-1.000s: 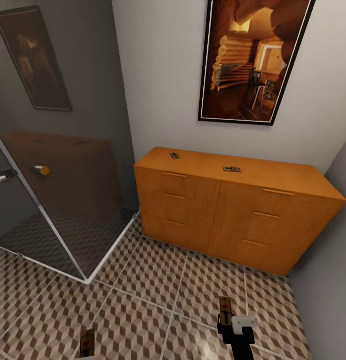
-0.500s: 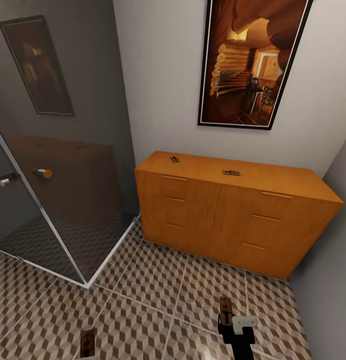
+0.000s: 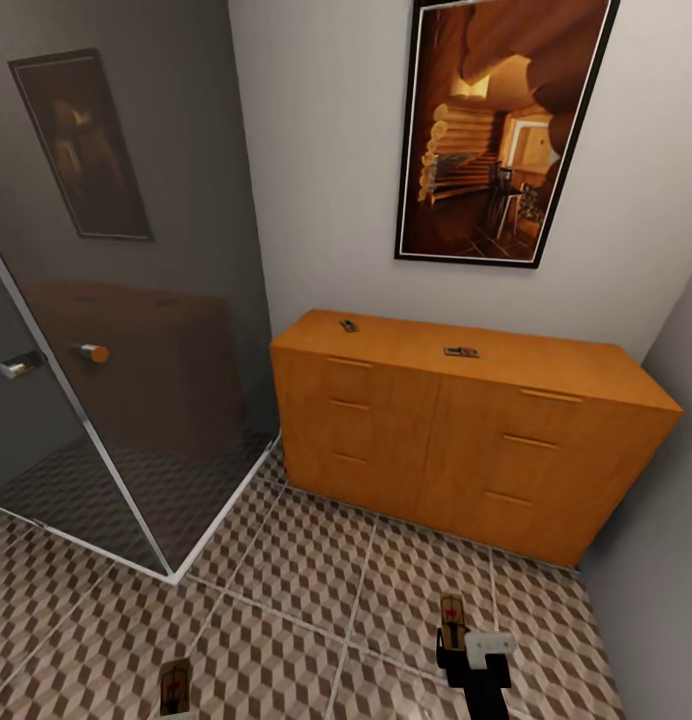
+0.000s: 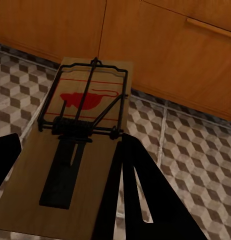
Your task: Take the four mousetraps from the cabinet in the bathroom and place them on the bathroom floor. Make sure all four end up on the same floor surface, and ensure that at least two of them are either under or directly next to the same bathroom sink.
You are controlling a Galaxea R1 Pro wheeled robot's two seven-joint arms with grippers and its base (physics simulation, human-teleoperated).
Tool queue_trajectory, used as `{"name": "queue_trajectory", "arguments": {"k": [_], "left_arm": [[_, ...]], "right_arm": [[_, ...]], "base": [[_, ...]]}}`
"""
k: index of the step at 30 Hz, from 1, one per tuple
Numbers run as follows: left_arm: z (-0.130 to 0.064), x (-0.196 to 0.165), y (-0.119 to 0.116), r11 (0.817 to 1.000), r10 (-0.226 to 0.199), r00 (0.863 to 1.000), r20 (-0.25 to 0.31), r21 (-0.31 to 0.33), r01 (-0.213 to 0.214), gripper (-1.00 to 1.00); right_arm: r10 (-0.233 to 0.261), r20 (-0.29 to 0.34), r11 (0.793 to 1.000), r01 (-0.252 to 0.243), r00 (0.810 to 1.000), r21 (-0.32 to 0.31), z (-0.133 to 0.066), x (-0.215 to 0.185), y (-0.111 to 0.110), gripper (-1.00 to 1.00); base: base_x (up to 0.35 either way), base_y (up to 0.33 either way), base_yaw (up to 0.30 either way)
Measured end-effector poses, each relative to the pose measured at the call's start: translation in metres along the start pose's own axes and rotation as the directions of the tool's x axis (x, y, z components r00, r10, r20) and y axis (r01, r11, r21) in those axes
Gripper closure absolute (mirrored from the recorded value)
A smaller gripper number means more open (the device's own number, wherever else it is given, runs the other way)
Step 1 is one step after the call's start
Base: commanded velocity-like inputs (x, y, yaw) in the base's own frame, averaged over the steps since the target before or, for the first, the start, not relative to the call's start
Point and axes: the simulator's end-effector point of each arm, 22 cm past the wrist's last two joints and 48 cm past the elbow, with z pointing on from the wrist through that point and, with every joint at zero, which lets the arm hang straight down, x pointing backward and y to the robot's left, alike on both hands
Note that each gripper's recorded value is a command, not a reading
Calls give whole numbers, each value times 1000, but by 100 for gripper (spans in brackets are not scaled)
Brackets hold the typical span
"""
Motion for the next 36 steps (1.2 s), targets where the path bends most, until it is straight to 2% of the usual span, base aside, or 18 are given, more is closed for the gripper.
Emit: {"name": "queue_trajectory", "arguments": {"k": [36], "left_arm": [[-1, -25, 0, 1000, -14, 998, 55, 1, 14, 100]], "right_arm": [[8, 52, 1000, -8, 999, 5, -2, -26, -3, 100]], "base": [[0, 0, 0]]}}
